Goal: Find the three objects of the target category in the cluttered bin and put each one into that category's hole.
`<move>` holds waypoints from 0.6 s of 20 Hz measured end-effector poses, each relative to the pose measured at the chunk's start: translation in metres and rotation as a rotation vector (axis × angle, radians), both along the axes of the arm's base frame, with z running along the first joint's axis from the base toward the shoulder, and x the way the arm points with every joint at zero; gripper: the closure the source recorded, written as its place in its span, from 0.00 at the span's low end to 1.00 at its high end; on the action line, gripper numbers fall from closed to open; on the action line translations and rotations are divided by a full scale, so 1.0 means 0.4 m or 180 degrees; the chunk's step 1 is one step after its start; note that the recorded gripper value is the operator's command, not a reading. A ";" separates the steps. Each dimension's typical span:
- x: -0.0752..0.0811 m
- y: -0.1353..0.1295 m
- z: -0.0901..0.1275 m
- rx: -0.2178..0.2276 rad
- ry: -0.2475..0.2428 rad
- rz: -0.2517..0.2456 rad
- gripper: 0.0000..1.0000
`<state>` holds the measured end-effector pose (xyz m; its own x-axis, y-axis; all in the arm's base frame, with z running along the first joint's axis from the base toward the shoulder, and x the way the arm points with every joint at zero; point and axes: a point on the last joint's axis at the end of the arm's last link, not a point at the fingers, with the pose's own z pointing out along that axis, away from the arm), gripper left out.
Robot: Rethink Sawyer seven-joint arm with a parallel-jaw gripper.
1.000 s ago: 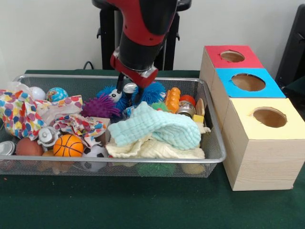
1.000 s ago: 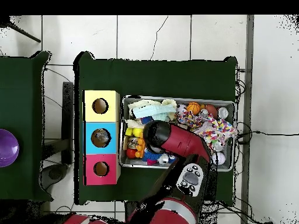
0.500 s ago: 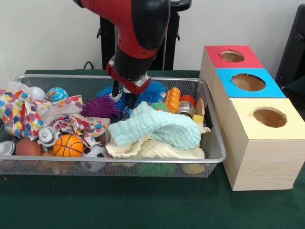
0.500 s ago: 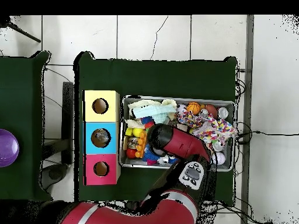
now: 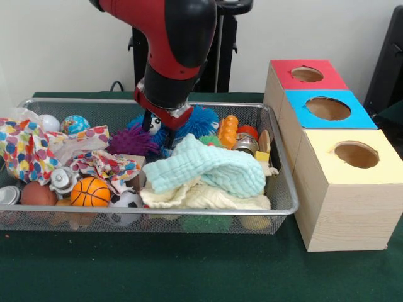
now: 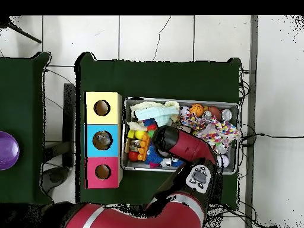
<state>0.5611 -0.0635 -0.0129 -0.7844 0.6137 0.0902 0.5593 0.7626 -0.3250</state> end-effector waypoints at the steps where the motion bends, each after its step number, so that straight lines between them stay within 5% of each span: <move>1: 0.001 0.000 -0.002 -0.0003 -0.0008 -0.0002 0.00; 7: 0.008 -0.002 -0.016 -0.0006 -0.0082 -0.0051 0.00; 12: 0.015 -0.007 -0.041 0.0075 -0.0258 -0.0264 0.00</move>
